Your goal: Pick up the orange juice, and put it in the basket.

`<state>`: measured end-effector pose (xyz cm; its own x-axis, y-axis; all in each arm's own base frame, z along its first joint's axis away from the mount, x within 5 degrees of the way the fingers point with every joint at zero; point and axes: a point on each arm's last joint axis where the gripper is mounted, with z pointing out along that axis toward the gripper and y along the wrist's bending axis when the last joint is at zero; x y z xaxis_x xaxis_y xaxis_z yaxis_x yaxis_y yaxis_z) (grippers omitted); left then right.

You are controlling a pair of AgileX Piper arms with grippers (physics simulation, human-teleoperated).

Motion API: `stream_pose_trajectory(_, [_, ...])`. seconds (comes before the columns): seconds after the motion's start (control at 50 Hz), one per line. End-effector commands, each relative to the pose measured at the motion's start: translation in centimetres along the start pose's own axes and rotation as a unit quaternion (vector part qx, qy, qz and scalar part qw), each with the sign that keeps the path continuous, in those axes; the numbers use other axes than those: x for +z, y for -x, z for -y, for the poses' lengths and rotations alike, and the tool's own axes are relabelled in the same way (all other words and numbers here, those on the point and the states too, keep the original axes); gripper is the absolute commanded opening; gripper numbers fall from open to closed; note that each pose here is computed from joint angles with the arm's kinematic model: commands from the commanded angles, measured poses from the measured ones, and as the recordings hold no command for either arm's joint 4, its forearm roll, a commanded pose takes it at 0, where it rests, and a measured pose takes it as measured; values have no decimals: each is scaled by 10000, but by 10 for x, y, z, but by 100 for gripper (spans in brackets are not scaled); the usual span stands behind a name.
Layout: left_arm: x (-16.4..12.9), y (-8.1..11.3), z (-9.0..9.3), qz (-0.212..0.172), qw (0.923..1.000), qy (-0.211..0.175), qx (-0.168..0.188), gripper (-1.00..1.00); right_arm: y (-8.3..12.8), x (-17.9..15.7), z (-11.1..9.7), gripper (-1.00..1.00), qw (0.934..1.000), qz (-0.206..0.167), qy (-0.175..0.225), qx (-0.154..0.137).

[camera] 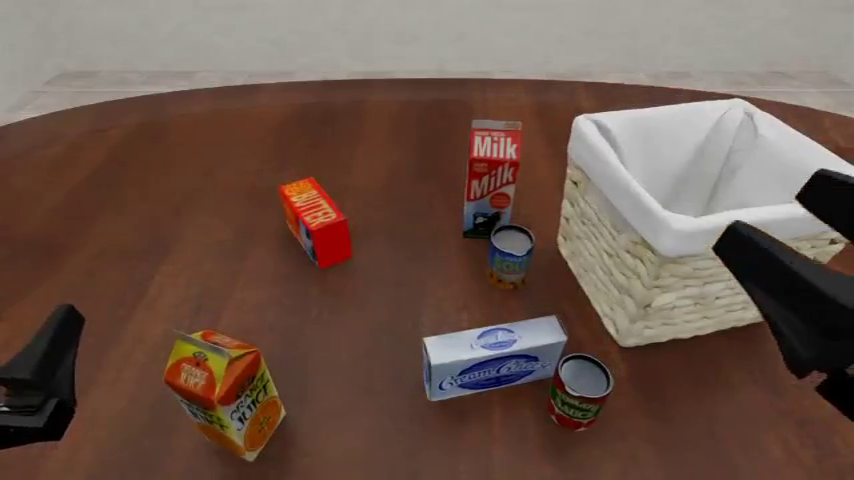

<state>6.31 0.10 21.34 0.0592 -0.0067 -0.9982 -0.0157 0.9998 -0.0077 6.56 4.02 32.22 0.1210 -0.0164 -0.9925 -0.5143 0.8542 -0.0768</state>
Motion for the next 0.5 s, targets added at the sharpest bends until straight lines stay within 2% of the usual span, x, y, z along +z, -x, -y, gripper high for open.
stream_pose_trajectory(0.02, [-1, 0, 0, 28, 10000, -4, 17, 100, 30, 35, -26, 100, 9918, -130, 1252, 218])
stream_pose_trajectory(0.12, [-3, 0, 0, 43, 10000, -11, 23, 100, 30, 54, -41, 100, 9860, -312, 1633, 156])
stream_pose_trajectory(0.24, [-4, 0, 0, 49, 10000, -34, 42, 100, 9, 80, -67, 100, 9763, -577, 2083, 128])
stream_pose_trajectory(0.3, [-6, 0, 0, 79, 9999, -40, 74, 100, 0, 86, -75, 100, 9736, -635, 2179, 221])
stream_pose_trajectory(0.32, [-7, 0, 0, 116, 9999, -27, 74, 100, -7, 92, -85, 100, 9698, -700, 2331, 154])
stream_pose_trajectory(0.46, [-7, 0, 1, 132, 9998, -77, 100, 100, -23, 108, -105, 100, 9636, -823, 2541, 125])
stream_pose_trajectory(0.5, [-7, 0, 1, 123, 9998, -104, 122, 100, -25, 110, -113, 100, 9598, -847, 2671, 132])
